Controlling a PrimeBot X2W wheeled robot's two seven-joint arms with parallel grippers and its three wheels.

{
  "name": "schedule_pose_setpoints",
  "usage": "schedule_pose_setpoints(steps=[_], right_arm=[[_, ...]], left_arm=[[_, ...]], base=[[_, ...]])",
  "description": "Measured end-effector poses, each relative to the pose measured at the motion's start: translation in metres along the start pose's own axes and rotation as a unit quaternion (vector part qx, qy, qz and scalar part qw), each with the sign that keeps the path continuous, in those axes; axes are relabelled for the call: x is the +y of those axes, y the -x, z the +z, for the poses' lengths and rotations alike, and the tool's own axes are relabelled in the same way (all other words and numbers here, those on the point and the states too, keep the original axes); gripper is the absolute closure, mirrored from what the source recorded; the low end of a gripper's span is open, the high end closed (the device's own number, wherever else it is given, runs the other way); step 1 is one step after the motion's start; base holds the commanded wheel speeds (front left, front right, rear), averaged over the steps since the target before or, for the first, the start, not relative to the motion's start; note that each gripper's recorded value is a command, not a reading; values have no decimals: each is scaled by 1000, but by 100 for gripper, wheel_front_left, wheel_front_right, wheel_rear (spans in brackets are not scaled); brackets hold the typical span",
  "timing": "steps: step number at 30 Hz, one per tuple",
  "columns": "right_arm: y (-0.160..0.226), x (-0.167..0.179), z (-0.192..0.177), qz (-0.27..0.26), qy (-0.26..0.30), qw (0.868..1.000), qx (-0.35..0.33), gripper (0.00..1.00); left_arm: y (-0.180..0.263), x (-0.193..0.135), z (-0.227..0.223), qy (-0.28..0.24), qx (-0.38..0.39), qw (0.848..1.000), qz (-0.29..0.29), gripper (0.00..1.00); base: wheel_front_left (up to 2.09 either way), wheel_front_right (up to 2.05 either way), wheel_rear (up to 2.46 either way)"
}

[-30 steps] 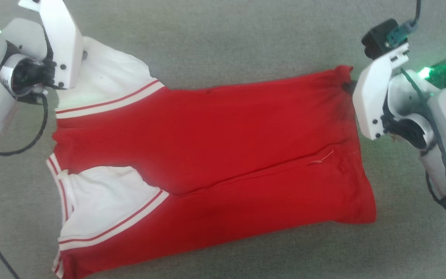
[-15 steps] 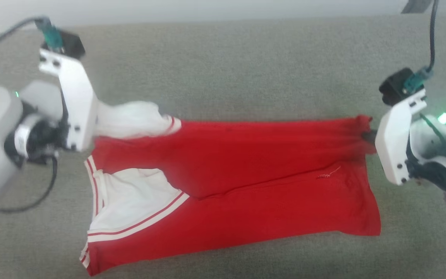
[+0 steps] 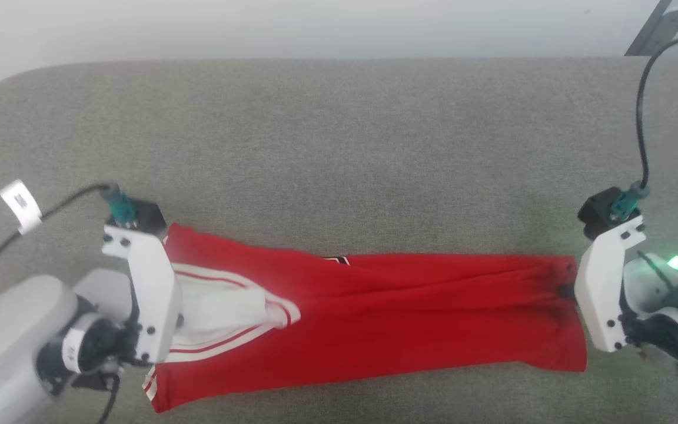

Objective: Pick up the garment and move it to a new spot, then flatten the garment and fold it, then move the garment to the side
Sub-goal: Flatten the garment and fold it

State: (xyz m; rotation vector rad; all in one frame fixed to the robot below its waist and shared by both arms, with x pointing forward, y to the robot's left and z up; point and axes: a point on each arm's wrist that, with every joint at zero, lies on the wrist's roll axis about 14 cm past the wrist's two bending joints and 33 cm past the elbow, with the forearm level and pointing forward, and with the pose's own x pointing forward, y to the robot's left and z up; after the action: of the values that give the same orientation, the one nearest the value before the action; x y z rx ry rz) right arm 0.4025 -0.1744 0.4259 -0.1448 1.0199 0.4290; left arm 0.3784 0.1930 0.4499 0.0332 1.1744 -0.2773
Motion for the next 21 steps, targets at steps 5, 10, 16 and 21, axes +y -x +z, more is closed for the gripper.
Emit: schedule_pose_setpoints(steps=[5, 10, 16, 21], right_arm=[[-4, 11, -5, 12, -11, 1000, 2, 73], [1, 16, 1, 12, -9, 1000, -19, 0], [14, 24, 2, 13, -5, 999, -43, 0], [27, 24, 5, 7, -9, 997, -74, 0]], left_arm=[[-11, -2, -19, 21, 11, 1000, -12, 100], [-9, 2, -18, 35, -16, 999, -11, 0], [3, 2, -18, 40, -64, 997, -13, 0], [20, 4, -15, 42, -134, 990, -8, 0]], base=[[0, 0, 0], [0, 0, 0], [0, 0, 0], [0, 0, 0]])
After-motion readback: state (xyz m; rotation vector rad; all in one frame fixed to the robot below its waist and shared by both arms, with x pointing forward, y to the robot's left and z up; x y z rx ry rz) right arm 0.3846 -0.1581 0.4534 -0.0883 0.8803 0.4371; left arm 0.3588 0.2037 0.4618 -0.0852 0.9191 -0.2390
